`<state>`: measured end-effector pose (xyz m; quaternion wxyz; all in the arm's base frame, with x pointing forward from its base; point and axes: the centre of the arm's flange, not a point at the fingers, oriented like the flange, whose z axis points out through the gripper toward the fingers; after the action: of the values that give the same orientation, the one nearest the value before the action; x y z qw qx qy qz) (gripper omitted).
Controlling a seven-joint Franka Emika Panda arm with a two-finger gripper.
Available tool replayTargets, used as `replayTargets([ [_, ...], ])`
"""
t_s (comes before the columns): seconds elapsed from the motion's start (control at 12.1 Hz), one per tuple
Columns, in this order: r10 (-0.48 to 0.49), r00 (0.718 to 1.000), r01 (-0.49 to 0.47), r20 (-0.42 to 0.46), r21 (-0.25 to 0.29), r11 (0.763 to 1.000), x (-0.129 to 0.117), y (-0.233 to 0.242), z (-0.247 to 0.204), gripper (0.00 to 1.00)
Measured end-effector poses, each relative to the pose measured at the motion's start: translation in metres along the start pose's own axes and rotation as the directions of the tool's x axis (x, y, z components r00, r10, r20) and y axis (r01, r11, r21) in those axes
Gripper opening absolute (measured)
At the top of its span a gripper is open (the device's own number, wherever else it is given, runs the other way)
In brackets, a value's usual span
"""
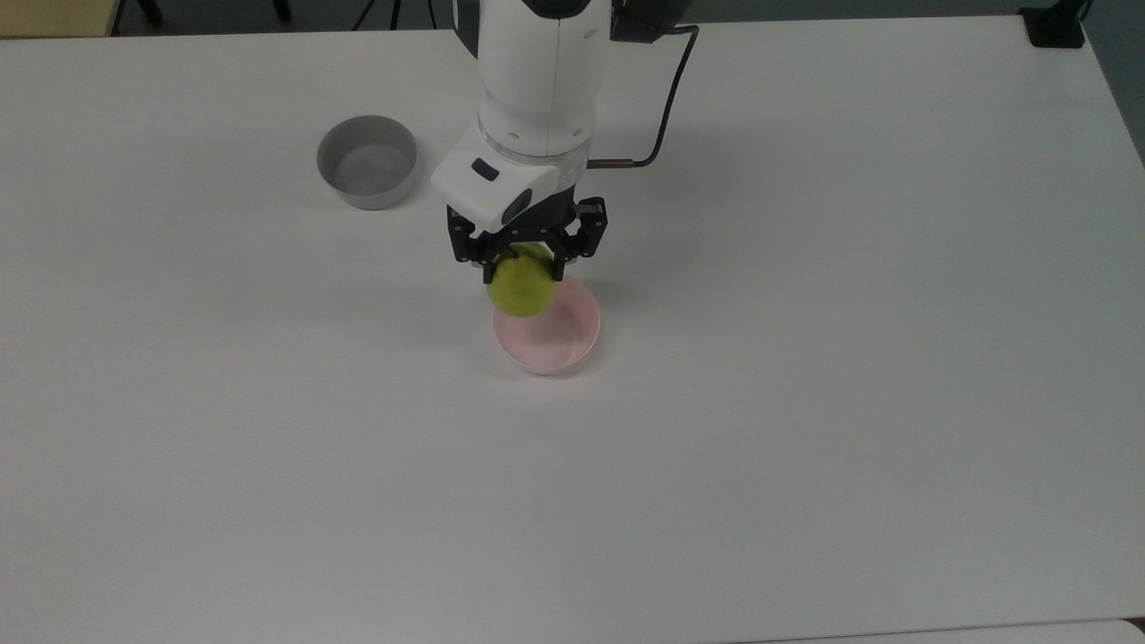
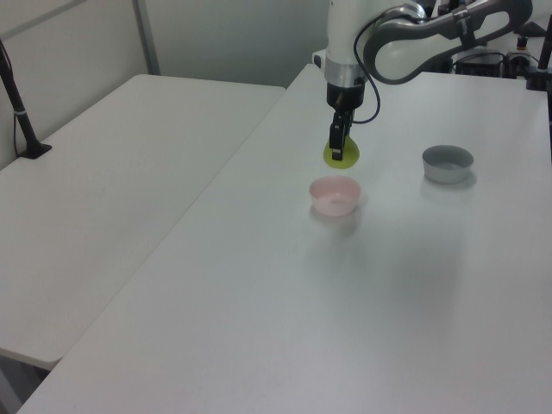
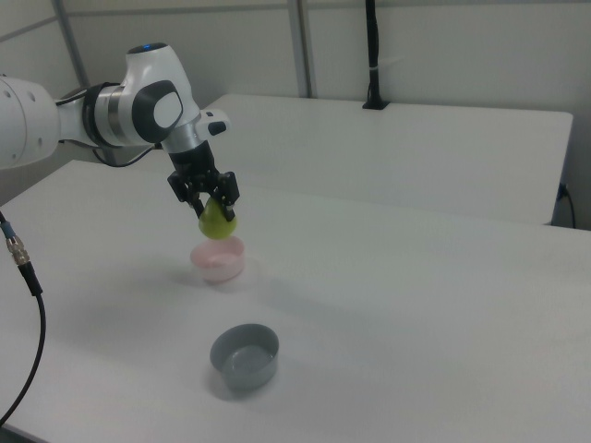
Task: Pick up a pear from the bowl
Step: 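Carry the pear beside the pink bowl and lower it to the table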
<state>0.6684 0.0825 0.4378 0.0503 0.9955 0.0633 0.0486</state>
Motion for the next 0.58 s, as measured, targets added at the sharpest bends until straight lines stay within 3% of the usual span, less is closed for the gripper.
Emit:
replayTargets([
  [0.17, 0.029, 1.0, -0.029, -0.001, -0.006, 1.0, 0.001, 0.019, 0.0, 0.7],
  [0.58, 0.101, 0.995, -0.1, 0.015, -0.027, 0.995, -0.012, 0.134, 0.012, 0.7],
])
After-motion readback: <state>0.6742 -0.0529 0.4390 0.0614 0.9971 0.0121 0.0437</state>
